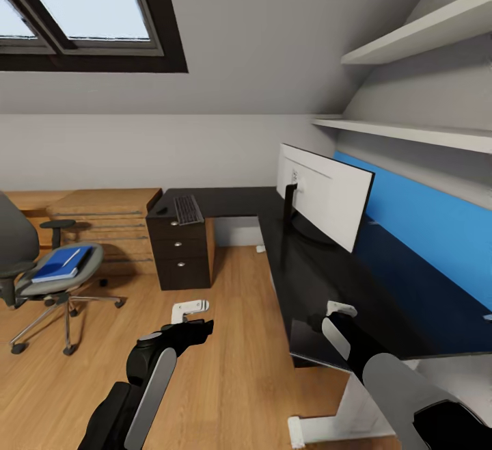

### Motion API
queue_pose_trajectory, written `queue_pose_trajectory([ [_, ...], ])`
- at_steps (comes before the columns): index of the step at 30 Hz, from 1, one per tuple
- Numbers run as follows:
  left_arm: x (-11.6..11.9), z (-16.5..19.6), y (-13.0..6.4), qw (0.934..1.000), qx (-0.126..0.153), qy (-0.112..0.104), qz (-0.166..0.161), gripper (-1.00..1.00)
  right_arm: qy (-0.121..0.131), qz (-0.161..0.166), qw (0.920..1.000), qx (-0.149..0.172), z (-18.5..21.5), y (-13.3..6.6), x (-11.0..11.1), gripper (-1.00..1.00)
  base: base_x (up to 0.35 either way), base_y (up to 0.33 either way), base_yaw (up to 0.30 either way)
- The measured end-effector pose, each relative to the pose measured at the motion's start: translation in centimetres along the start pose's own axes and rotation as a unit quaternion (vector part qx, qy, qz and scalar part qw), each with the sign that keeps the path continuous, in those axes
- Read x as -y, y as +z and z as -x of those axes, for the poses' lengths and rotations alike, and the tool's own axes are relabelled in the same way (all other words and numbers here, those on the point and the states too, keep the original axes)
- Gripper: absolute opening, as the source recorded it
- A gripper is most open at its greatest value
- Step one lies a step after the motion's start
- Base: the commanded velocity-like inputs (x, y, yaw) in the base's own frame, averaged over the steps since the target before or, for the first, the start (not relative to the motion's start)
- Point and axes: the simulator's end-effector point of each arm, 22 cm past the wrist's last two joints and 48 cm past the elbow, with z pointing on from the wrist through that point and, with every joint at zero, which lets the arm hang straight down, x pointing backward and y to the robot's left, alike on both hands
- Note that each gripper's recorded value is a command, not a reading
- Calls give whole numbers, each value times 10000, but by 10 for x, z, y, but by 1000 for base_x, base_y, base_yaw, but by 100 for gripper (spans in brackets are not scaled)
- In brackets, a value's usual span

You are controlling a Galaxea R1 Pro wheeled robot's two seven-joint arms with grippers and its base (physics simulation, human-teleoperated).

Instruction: In the bedroom, organize the workspace by keeping the computer under the desk, ensuring the monitor is on the desk, placing the keyboard on the desk next to the monitor, placing the mouse on the desk next to the keyboard, moving the folder from the swivel chair onto the desk next to the mouse, stacking the notebook on top of the folder with the pen on top of the notebook, and positioning the swivel chair next to the desk.

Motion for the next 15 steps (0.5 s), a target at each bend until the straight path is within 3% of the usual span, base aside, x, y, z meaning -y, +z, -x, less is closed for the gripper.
queue_pose_trajectory([
  [6,0,0,0,10000,0,1,-3,100,0,-2,10000,4,0,0,0,100,-241,0,0],
  [15,0,0,0,10000,-8,0,-10,100,5,0,10000,9,0,-1,0,100,-32,0,0],
])
